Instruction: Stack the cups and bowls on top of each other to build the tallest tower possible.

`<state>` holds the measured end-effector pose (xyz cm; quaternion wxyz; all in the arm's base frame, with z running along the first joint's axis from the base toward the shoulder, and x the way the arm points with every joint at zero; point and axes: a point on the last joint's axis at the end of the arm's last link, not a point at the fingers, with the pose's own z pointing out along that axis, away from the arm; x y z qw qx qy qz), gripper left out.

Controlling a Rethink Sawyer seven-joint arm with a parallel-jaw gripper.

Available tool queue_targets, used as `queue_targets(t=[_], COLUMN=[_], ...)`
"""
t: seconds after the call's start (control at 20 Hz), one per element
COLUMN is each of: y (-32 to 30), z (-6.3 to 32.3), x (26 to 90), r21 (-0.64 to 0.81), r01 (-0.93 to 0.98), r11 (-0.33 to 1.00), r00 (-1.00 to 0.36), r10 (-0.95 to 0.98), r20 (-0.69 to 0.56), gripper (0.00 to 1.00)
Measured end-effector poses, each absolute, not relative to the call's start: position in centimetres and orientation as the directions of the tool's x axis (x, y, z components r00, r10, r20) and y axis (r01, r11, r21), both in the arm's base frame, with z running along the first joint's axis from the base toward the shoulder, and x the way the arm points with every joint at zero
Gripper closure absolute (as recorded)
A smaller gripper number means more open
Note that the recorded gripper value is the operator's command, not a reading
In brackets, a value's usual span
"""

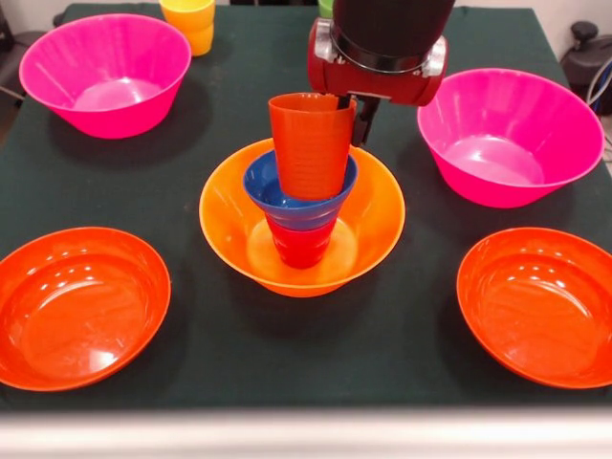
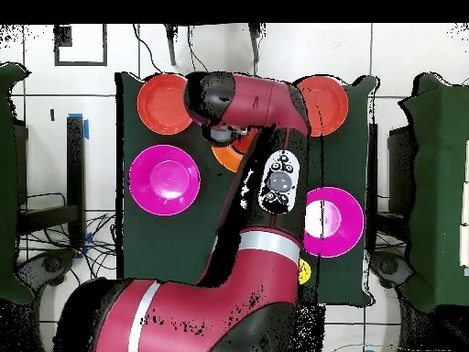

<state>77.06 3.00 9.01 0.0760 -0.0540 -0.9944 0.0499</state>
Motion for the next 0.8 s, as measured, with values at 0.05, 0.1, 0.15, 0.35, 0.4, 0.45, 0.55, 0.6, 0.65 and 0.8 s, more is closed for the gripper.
queue_targets(t=[0.05, 0.1, 0.15, 0.35, 0.4, 0.45, 0.55, 0.6, 0.65, 0.8], y=[3.0, 3.0, 3.0, 2.96, 2.94, 2.91, 2.84, 2.8, 2.78, 2.73], z=[9.09, 9.16, 9.23, 9.34, 9.32, 9.33, 9.34, 9.33, 9.33, 9.34], x=[77.09, 77.11, 77.13, 77.17, 77.16, 77.16, 77.17, 77.17, 77.17, 77.18], r21=[-0.107, -0.107, -0.107, -0.107, -0.107, -0.107, -0.107, -0.107, -0.107, -0.107], r01=[0.1, 0.1, 0.1, 0.101, 0.101, 0.101, 0.102, 0.103, 0.103, 0.103], r11=[0.989, 0.989, 0.989, 0.989, 0.989, 0.989, 0.989, 0.989, 0.989, 0.989], r00=[-0.983, -0.983, -0.983, -0.983, -0.983, -0.983, -0.983, -0.983, -0.983, -0.983], r10=[0.115, 0.115, 0.115, 0.115, 0.116, 0.116, 0.117, 0.117, 0.118, 0.118], r20=[0.145, 0.144, 0.143, 0.141, 0.141, 0.141, 0.141, 0.141, 0.141, 0.141], gripper=[1.0, 1.0, 1.0, 1.0, 1.0, 1.0, 1.0, 1.0, 1.0, 1.0])
